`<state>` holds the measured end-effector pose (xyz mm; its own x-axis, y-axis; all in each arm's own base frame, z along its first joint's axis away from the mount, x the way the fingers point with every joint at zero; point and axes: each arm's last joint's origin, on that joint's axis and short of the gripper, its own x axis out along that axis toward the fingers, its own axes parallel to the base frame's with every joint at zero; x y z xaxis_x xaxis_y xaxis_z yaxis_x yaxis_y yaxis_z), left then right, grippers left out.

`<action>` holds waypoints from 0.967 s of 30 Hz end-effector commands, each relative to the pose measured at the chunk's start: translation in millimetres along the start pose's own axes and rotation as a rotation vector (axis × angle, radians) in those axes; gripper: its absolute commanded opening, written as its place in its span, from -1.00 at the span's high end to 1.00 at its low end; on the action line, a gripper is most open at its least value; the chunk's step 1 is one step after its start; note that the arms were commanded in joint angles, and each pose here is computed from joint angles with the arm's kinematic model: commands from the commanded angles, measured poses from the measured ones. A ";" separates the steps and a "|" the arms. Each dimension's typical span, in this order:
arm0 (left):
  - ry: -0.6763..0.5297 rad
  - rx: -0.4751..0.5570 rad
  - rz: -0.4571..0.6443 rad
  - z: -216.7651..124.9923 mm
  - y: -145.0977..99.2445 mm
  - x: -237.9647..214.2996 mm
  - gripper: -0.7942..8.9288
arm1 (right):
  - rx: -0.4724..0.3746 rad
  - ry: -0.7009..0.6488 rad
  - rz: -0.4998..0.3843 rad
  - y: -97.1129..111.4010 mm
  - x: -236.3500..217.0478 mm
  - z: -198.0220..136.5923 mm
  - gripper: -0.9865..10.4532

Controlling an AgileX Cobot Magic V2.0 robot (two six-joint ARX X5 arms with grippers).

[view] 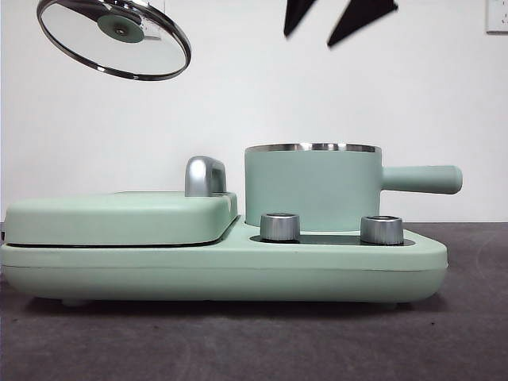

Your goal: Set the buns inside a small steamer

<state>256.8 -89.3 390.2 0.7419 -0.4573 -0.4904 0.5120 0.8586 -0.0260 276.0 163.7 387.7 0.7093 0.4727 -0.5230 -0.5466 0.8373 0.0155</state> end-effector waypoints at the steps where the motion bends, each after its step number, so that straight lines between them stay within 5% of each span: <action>1: -0.049 0.015 -0.005 8.3 -1.8 -5.5 0.81 | -0.016 -0.082 -0.001 3.4 -6.5 -18.8 0.18; 15: -0.047 0.015 -0.005 8.1 -2.0 -5.5 0.81 | -0.022 -0.151 -0.048 5.4 -68.0 -148.7 0.18; 29: -0.056 0.056 -0.112 10.5 -26.9 1.0 0.81 | 0.048 -0.162 -0.221 4.0 -156.7 -198.2 0.18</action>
<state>248.5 -111.5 390.8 0.6945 -0.5340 -0.4822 0.5949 0.8032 -0.0326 76.2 39.3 298.2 0.8659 0.3114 -0.3914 -0.3647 0.9286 -0.0681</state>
